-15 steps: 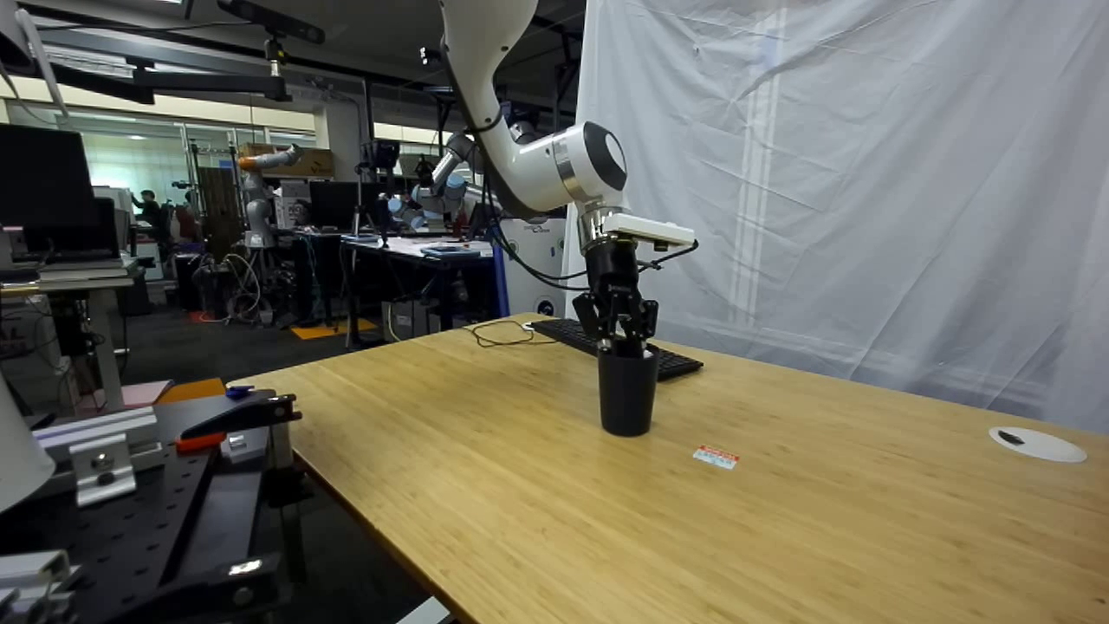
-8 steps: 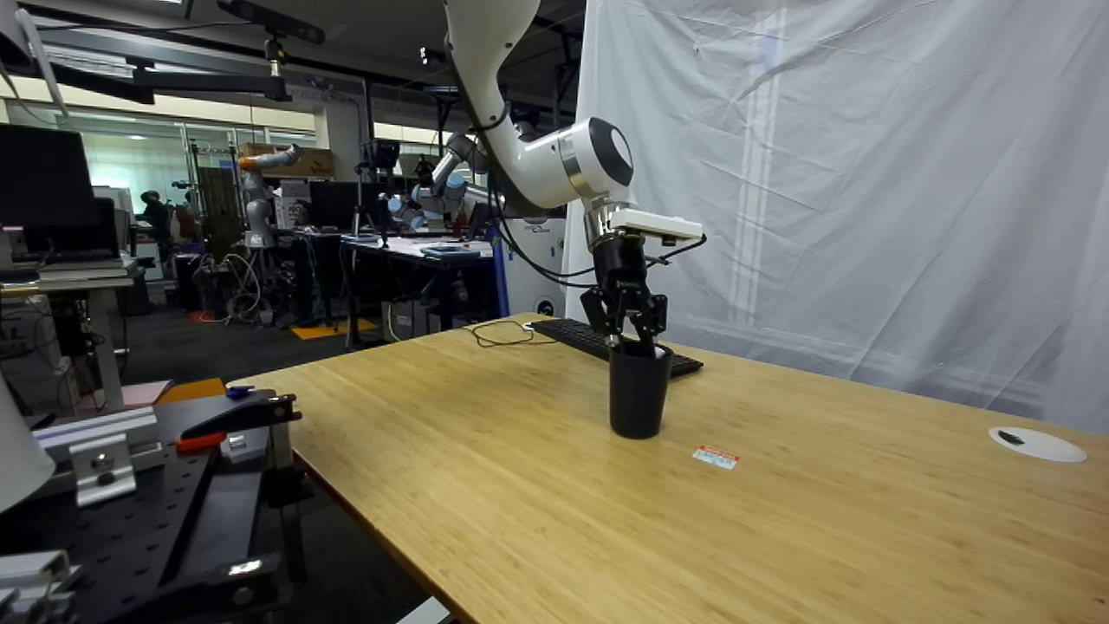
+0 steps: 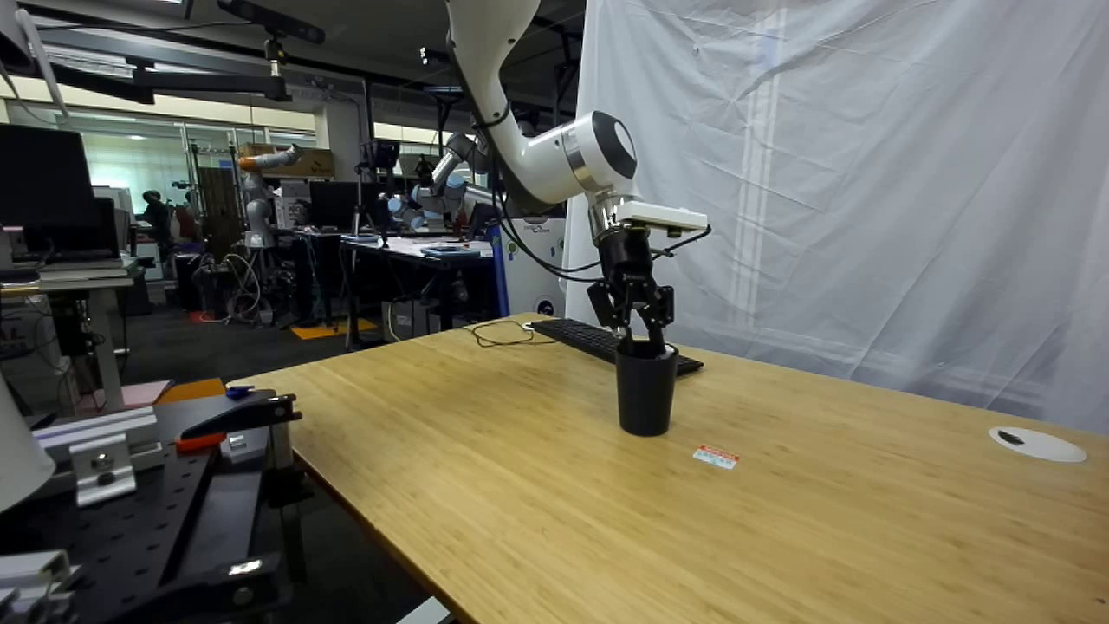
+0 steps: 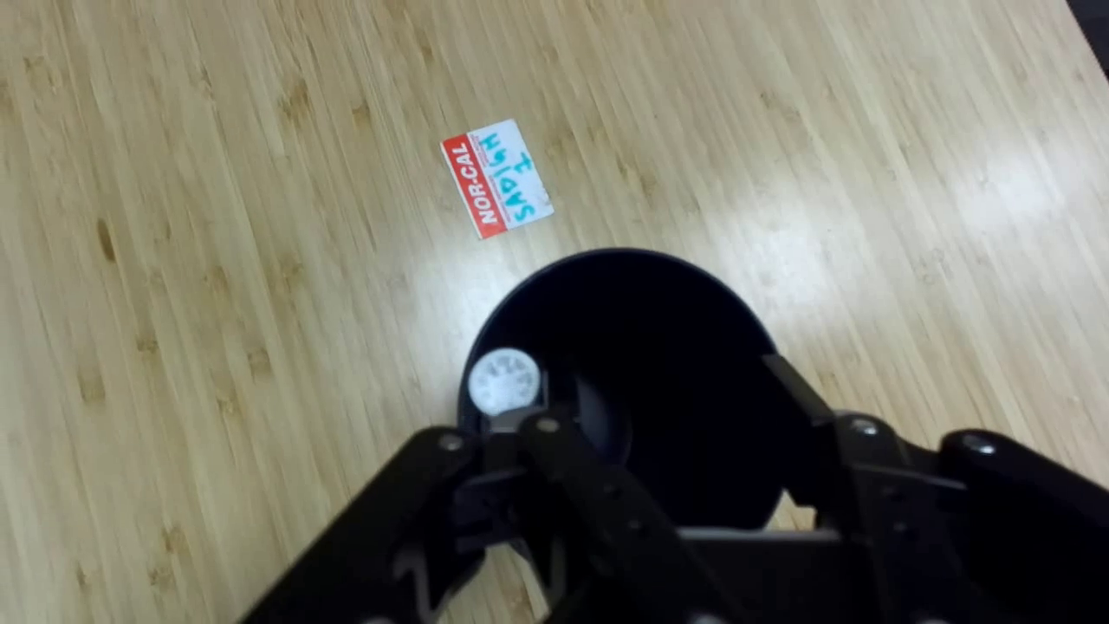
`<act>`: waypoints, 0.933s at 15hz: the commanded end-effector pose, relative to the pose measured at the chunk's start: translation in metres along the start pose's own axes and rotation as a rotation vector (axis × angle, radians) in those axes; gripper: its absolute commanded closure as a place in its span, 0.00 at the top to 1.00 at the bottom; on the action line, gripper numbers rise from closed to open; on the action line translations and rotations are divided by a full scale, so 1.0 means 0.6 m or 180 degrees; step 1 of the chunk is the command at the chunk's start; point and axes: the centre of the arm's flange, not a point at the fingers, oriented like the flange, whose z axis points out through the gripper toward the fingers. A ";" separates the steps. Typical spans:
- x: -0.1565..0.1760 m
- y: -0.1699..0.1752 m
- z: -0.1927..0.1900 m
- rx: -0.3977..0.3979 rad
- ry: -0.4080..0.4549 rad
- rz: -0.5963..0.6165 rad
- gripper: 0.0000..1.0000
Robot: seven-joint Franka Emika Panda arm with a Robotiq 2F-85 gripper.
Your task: Remove the orange marker from the black cup
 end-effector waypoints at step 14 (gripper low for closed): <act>0.011 0.001 -0.020 -0.0102 -0.0116 0.0033 0.51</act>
